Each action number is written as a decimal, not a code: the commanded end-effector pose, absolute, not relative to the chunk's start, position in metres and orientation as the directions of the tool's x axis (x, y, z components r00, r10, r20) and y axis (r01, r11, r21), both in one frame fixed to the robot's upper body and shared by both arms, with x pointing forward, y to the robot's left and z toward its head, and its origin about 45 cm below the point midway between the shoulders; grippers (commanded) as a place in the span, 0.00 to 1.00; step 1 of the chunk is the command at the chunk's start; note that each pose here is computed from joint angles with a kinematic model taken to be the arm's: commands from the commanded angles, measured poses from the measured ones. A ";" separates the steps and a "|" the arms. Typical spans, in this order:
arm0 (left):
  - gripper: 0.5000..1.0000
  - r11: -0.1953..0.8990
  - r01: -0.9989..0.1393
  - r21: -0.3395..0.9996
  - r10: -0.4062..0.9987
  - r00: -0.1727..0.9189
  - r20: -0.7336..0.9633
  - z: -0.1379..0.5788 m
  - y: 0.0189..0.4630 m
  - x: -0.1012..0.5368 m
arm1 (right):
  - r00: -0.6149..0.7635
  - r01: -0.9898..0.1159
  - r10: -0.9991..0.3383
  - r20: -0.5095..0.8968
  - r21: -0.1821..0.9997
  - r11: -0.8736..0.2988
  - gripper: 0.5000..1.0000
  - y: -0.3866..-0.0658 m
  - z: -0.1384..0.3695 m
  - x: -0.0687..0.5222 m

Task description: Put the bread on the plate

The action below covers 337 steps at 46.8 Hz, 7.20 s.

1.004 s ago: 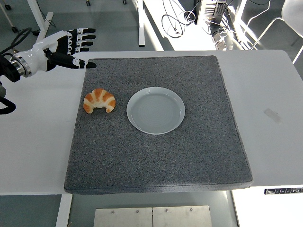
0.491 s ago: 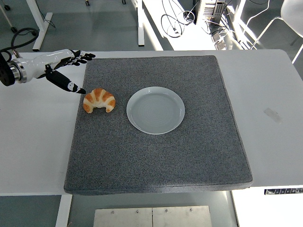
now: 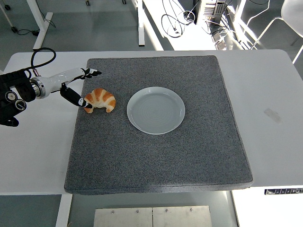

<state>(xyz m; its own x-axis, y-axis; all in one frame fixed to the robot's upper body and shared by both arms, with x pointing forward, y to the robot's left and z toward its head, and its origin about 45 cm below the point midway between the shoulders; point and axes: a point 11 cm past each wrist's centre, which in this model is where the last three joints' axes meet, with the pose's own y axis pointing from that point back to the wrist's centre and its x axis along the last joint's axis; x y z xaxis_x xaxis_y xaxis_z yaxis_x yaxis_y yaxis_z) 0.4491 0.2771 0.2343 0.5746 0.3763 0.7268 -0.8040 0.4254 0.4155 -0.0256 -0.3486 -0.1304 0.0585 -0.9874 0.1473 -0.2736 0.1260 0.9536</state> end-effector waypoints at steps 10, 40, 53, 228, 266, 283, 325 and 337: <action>0.96 0.408 -0.812 0.418 0.370 0.566 0.737 0.219 0.269 0.451 | 0.059 -0.273 -0.987 0.147 0.954 0.126 1.00 -0.349 -0.130 -0.026; 0.94 0.403 -0.823 0.399 0.362 0.544 0.757 0.208 0.254 0.453 | 0.059 -0.273 -0.987 0.149 0.953 0.127 1.00 -0.349 -0.130 -0.026; 0.62 0.383 -0.833 0.399 0.343 0.529 0.776 0.200 0.256 0.452 | 0.059 -0.273 -0.987 0.147 0.954 0.126 1.00 -0.349 -0.130 -0.026; 0.55 0.643 -0.695 0.322 0.168 0.538 0.826 0.199 0.073 0.452 | 0.059 -0.273 -0.987 0.147 0.954 0.126 1.00 -0.349 -0.130 -0.026; 0.96 0.628 -0.757 0.183 0.309 0.458 0.833 0.290 0.064 0.488 | 0.059 -0.273 -0.987 0.147 0.954 0.126 1.00 -0.349 -0.130 -0.026; 0.96 0.560 -0.825 0.073 0.517 0.417 0.748 0.337 0.087 0.510 | 0.059 -0.273 -0.987 0.147 0.954 0.126 1.00 -0.349 -0.130 -0.026; 0.97 0.264 -0.963 0.051 0.954 0.253 -0.160 0.310 0.178 0.541 | 0.059 -0.273 -0.987 0.147 0.954 0.126 1.00 -0.349 -0.130 -0.026; 0.97 0.293 -0.956 0.021 0.878 0.260 -0.402 0.270 0.212 0.527 | 0.050 -0.276 -0.990 0.133 0.954 0.114 1.00 -0.345 -0.131 -0.024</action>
<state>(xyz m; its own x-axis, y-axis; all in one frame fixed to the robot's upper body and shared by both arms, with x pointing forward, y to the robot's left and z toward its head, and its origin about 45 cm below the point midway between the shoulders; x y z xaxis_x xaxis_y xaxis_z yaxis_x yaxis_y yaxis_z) 0.5286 0.1977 0.2758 0.2758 0.8849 -0.3753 -0.9499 0.3107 0.0344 -0.0257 -0.3483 -0.1305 0.0580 -0.9877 0.1451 -0.2736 0.1241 0.9538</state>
